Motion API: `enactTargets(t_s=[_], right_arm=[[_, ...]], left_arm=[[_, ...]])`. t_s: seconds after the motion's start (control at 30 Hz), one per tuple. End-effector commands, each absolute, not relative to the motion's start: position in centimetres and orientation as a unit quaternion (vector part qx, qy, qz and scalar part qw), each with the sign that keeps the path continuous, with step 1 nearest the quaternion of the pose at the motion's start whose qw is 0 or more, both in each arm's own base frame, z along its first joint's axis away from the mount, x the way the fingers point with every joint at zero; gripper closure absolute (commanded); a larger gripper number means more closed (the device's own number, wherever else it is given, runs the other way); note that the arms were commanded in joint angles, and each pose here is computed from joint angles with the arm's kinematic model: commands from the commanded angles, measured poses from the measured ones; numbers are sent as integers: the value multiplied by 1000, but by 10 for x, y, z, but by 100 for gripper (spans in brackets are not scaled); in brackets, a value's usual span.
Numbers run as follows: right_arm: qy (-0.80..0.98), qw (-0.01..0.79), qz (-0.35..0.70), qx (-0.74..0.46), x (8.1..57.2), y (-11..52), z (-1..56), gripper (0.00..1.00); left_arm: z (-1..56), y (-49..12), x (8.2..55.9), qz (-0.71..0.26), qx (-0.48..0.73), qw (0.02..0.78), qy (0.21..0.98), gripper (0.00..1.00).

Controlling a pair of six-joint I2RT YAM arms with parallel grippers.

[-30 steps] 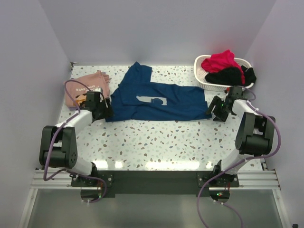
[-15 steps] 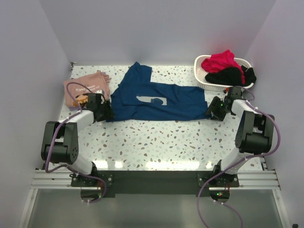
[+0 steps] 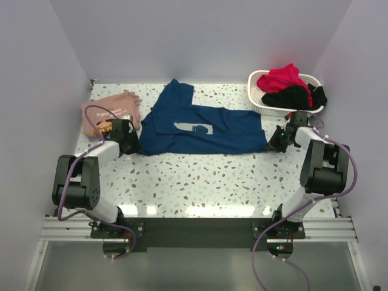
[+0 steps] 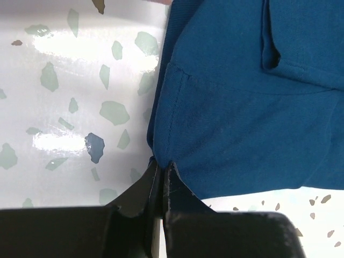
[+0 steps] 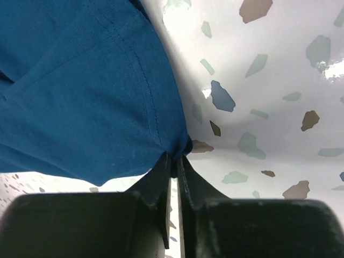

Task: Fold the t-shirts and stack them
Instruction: Fold the tshirt

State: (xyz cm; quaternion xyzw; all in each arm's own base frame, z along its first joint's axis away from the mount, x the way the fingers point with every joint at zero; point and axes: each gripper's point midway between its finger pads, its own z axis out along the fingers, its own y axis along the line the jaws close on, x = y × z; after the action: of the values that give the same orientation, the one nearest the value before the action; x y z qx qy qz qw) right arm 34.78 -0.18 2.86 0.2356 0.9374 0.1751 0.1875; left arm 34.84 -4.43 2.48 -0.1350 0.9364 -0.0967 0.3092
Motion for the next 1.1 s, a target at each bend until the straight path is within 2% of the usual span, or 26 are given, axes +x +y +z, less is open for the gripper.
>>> enactTargets(t_s=[0.0,0.07,0.33,0.8,0.87,0.93,0.97,1.0,1.03,1.07], right_arm=[[936,216,158,228,361,-12,46,95],[939,220,145,222,360,-17,55,100],[941,256,73,211,352,-42,94,100],[948,231,26,218,306,-48,81,100],[950,228,23,211,300,-43,79,91],[951,234,16,199,297,-39,86,78],[952,236,15,195,297,-37,88,72],[951,242,11,193,296,-37,92,66],[951,244,12,191,296,-36,94,56],[949,251,12,192,299,-37,97,52]], left_arm=[[47,-33,360,-88,-143,347,923,100],[59,-27,362,-79,-151,364,916,100],[70,-6,351,-32,-177,382,906,100],[68,11,309,6,-232,373,898,100],[73,14,304,9,-243,381,892,100],[87,19,303,16,-252,400,881,92],[90,20,301,21,-255,400,880,82],[100,23,302,23,-257,413,873,77],[104,23,303,23,-259,417,871,69],[107,24,303,23,-261,420,869,49]])
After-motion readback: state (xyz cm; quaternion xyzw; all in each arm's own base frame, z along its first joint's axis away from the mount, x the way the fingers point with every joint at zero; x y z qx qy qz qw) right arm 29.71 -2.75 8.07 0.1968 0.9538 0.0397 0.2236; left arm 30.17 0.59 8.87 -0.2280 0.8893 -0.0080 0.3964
